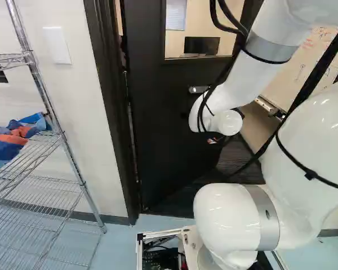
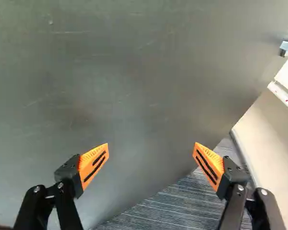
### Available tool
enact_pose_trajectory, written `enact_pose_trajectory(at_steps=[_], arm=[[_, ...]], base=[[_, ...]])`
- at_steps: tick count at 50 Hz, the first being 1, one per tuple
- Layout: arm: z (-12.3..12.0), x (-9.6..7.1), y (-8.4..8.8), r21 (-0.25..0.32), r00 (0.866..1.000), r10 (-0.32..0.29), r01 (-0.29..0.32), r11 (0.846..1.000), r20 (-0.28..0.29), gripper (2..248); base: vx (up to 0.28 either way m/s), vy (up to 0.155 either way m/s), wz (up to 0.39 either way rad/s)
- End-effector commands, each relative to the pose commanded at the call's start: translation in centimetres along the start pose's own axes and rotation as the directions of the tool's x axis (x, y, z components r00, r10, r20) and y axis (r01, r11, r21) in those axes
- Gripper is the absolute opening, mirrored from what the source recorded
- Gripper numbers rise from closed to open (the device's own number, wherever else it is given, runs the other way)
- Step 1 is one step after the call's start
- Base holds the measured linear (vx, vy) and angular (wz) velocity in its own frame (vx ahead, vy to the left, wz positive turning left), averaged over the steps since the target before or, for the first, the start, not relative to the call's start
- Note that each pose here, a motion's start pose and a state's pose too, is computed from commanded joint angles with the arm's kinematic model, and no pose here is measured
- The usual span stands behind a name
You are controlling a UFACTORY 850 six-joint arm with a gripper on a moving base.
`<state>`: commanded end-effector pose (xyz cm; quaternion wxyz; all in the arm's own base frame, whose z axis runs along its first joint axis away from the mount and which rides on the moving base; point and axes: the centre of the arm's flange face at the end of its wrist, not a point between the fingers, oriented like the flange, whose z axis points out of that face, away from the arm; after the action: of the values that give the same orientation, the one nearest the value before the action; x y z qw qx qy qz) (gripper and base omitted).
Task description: Open the door and move inside
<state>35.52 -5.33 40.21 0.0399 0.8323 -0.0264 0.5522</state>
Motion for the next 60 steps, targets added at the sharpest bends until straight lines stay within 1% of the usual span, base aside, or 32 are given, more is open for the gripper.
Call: enact_pose_trajectory(at_steps=[10, 21, 32, 44, 47, 50, 60], arm=[[0.6, 0.3, 0.1, -0.051, 0.998, 0.07, -0.069, 0.996, -0.001, 247], [1.5, 0.7, -0.1, -0.101, 0.99, 0.144, -0.143, 0.985, -0.005, 247], [2.5, 1.1, -0.6, -0.145, 0.977, 0.215, -0.214, 0.966, -0.011, 247], [3.6, 1.6, -1.2, -0.191, 0.957, 0.289, -0.287, 0.939, -0.019, 247], [3.9, 1.7, -1.5, -0.197, 0.954, 0.301, -0.299, 0.934, -0.02, 247], [4.2, 1.8, -1.8, -0.196, 0.952, 0.305, -0.303, 0.933, -0.02, 247], [5.3, 2.3, -2.9, -0.178, 0.953, 0.302, -0.3, 0.937, -0.015, 247]], base=[[0.0, 0.0, 0.0], [0.0, 0.0, 0.0], [0.0, 0.0, 0.0], [0.0, 0.0, 0.0], [0.0, 0.0, 0.0], [0.0, 0.0, 0.0], [0.0, 0.0, 0.0]])
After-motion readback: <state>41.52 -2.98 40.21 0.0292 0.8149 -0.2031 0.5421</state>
